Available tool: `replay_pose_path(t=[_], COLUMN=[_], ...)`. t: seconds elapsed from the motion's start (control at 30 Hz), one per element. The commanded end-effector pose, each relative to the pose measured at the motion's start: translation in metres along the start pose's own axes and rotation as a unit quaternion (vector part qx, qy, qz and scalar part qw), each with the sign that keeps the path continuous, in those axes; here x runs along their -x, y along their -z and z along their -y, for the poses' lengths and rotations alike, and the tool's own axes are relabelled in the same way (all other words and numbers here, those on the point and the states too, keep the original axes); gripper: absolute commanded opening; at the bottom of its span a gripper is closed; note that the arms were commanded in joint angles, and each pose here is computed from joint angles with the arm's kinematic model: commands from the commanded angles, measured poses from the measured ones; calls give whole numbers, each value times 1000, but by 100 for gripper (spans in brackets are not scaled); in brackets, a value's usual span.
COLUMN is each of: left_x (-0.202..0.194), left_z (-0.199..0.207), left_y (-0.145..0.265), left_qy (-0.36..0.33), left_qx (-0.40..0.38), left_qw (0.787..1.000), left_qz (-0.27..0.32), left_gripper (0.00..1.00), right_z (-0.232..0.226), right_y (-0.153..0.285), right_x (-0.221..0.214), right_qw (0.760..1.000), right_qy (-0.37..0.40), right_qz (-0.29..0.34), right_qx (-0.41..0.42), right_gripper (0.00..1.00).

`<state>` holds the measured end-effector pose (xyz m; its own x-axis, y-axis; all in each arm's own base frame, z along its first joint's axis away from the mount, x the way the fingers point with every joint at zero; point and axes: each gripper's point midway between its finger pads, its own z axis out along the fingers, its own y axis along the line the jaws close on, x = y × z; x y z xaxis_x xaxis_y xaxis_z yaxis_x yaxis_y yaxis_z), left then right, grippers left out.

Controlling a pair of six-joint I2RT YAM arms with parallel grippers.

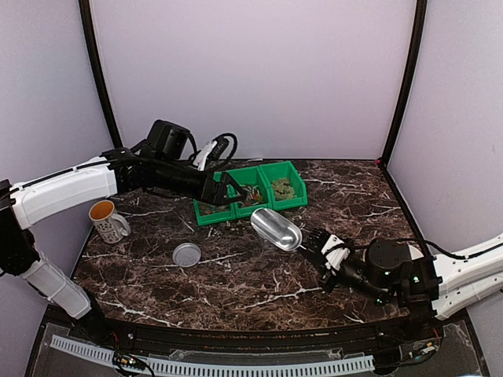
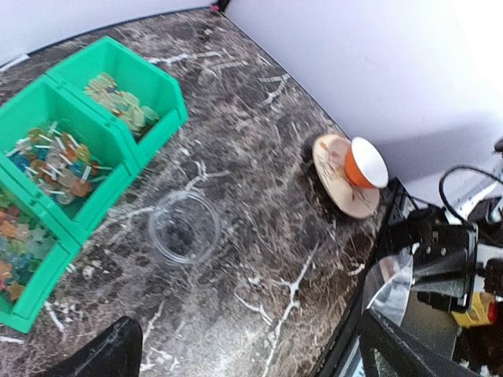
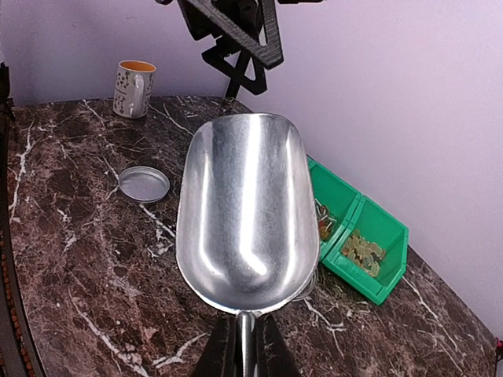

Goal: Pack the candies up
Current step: Pass from the left arm to the right, then move the storage box to the center of the board.

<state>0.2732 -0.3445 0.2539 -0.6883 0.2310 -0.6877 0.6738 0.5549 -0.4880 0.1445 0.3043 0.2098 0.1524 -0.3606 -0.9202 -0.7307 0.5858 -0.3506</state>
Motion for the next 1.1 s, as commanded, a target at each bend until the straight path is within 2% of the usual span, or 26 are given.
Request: replay_pose_path(t=[0.0,0.07,0.13,0.3,0.5,0.73,0.9,1.07], left_x=[30,42,56,76,82,72,69,69], left_z=[-39,-53,-76,-124,-192,-265,-298,-308], left_y=[23,25,30,24,12,2,-3,-12], left_qy=[9,15,24,23,22,-25,-12,-19], left_qx=[78,95,118,157,199,257,255,245], left_qw=[997,995,992,987,980,965,966,969], left_qz=[21,24,29,19,-7,-38,-40,-33], left_gripper=[99,99,99,99,99,96,92,89], right_z=[21,28,33,48,54,57,55,50], right_y=[1,0,-1,-1,2,6,4,-1], right_x=[7,3,1,-9,-21,-21,-21,-21], right_qw=[998,998,995,989,985,984,984,985], right_qy=[-48,-46,-88,-112,-119,-130,-130,-130], right_qz=[7,-3,-6,-26,-48,-45,-47,-55], right_qx=[-34,-43,-53,-92,-112,-116,-113,-103], right_gripper=[0,0,0,0,0,0,0,0])
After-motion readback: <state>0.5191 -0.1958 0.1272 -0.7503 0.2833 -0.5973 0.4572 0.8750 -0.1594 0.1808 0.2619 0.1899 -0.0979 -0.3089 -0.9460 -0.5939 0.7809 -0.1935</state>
